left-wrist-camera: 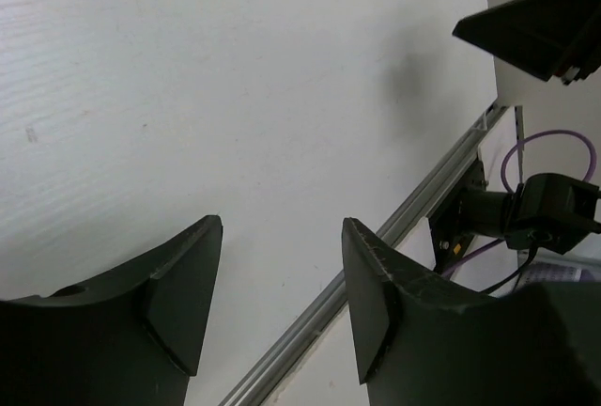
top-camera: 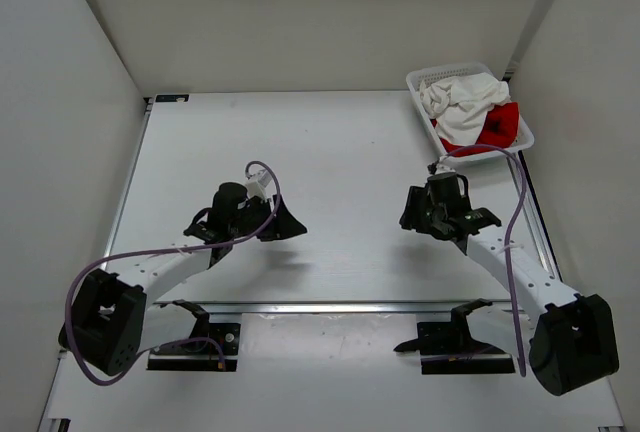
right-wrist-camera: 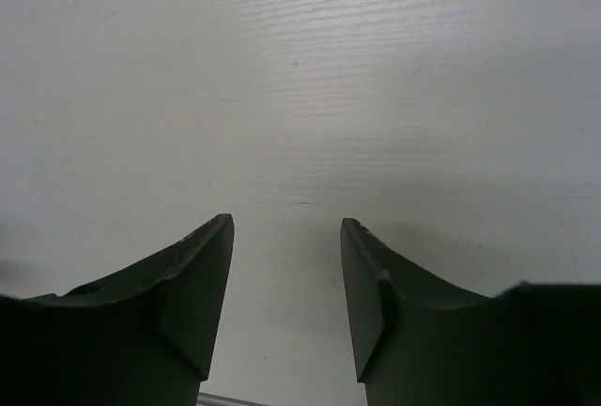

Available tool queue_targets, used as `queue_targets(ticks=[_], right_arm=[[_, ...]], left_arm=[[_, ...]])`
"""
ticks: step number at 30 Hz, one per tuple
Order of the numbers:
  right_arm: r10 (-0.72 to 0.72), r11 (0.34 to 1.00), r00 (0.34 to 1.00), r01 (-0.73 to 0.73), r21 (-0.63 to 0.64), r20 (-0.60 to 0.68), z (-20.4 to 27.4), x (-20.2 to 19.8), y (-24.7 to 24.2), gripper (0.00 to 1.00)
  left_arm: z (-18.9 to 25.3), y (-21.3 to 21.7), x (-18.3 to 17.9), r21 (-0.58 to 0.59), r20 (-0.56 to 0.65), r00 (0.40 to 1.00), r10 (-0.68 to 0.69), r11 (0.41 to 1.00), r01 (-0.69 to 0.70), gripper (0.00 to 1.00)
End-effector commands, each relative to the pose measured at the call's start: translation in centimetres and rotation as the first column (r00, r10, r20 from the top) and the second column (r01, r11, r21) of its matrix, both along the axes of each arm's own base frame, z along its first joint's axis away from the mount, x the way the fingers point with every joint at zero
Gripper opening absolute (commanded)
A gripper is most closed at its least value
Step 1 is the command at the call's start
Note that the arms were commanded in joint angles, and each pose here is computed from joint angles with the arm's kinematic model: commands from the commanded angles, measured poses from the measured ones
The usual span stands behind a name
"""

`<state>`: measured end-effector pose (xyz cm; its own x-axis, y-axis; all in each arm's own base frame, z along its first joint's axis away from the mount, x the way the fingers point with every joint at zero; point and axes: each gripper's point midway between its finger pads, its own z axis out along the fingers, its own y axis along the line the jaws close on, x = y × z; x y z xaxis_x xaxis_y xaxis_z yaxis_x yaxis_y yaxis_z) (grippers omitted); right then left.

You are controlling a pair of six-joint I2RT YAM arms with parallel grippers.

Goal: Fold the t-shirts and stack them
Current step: Grab crumpled tshirt from bin with the right arm

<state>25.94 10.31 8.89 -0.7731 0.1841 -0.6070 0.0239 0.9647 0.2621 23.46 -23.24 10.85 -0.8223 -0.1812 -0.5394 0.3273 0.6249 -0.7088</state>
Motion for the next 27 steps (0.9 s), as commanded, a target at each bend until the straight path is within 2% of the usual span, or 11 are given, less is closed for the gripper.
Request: queue_targets(ticks=[1, 4, 5, 6, 9, 11, 16, 19, 21, 23, 27], right_arm=[[-0.017, 1.000, 0.999, 0.016, 0.020, 0.038, 1.8, 1.5, -0.2, 0.48], [-0.026, 0.999, 0.997, 0.025, 0.022, 0.067, 3.9, 3.7, -0.3, 0.41], [-0.039, 0.999, 0.997, 0.037, 0.020, 0.074, 4.2, 4.2, -0.7, 0.32], [-0.052, 0.999, 0.996, 0.051, 0.017, 0.077, 4.5, 4.9, -1.1, 0.30], [-0.099, 0.995, 0.989, 0.096, 0.033, 0.112, 6.6, 8.0, -2.5, 0.03], [-0.116, 0.993, 0.984, 0.115, 0.013, 0.133, 7.8, 9.9, -3.4, 0.00], [-0.226, 0.969, 0.953, 0.242, -0.055, 0.202, 10.7, 16.7, -9.5, 0.00], [-0.290, 0.946, 0.929, 0.314, -0.076, 0.232, 11.5, 20.3, -13.2, 0.12], [-0.306, 0.939, 0.927, 0.331, -0.088, 0.219, 10.5, 22.5, -15.2, 0.30], [-0.311, 0.937, 0.917, 0.340, -0.082, 0.249, 11.9, 25.1, -16.2, 0.40], [-0.339, 0.925, 0.916, 0.366, -0.100, 0.216, 10.6, 28.4, -18.2, 0.46]], left_arm=[[1.3, -1.3, 0.2, -0.022, 0.048, 0.998, -0.035, 0.999, 0.036, 0.65], [1.9, -1.5, 0.1, -0.064, 0.064, 0.997, -0.053, 0.996, 0.057, 0.65], [2.2, -1.8, 0.1, -0.071, 0.077, 0.995, -0.059, 0.995, 0.065, 0.65], [2.0, -2.0, -0.2, -0.067, 0.076, 0.995, -0.069, 0.995, 0.074, 0.65], [1.4, -3.0, -1.1, -0.050, 0.067, 0.993, -0.097, 0.994, 0.100, 0.57], [0.9, -3.5, -1.8, -0.049, 0.052, 0.992, -0.112, 0.992, 0.114, 0.51], [0.5, -4.8, -3.7, -0.062, 0.068, 0.986, -0.154, 0.985, 0.158, 0.52], [-0.5, -4.8, -4.6, -0.058, 0.046, 0.984, -0.173, 0.983, 0.176, 0.52], [-0.7, -4.8, -4.7, -0.060, 0.048, 0.984, -0.174, 0.982, 0.177, 0.53], [-0.5, -5.2, -4.8, -0.054, 0.057, 0.981, -0.187, 0.980, 0.190, 0.52], [-1.0, -5.7, -5.2, -0.044, 0.052, 0.977, -0.205, 0.977, 0.208, 0.53]])
